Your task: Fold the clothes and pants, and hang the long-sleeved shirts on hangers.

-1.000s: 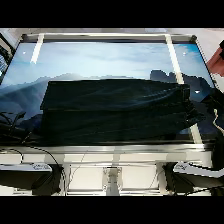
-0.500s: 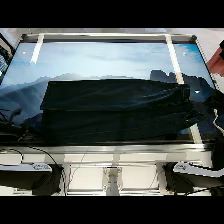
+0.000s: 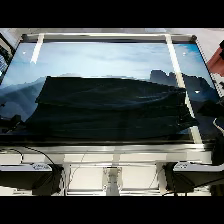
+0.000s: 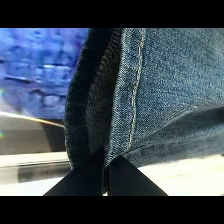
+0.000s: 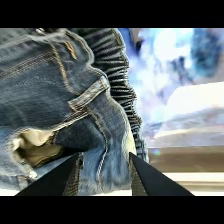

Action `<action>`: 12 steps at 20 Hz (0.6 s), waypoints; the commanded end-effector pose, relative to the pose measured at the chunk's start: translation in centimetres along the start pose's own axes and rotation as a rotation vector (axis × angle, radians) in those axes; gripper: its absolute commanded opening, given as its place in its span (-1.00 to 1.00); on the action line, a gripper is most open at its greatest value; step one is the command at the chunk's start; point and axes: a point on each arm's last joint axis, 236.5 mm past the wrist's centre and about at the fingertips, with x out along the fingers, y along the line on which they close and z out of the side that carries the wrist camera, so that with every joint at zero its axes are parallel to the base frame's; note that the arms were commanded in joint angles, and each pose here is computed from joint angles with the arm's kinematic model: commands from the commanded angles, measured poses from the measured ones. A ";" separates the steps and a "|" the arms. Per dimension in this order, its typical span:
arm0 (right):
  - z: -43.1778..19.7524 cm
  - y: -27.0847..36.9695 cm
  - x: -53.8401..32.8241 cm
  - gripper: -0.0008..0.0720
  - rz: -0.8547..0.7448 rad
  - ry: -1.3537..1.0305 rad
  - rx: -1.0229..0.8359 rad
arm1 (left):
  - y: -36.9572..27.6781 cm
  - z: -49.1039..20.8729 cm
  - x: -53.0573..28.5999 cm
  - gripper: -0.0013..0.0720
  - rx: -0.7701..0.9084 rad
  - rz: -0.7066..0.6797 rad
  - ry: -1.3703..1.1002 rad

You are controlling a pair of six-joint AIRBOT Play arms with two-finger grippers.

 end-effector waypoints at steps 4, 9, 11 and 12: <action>-2.4 0.1 4.7 -0.03 0.086 0.121 0.013 | 0.0 0.1 -0.3 -0.89 -0.031 0.001 -0.002; -3.4 1.3 4.5 -0.13 0.138 0.162 0.018 | -0.1 0.0 -0.3 -0.89 -0.031 -0.002 0.002; -3.4 2.9 4.4 -0.14 0.205 0.162 0.024 | -0.1 0.0 -0.3 -0.89 -0.031 -0.003 0.002; -3.4 3.5 4.5 -0.14 0.232 0.163 0.027 | -0.2 0.0 -0.3 -0.89 -0.031 -0.005 0.000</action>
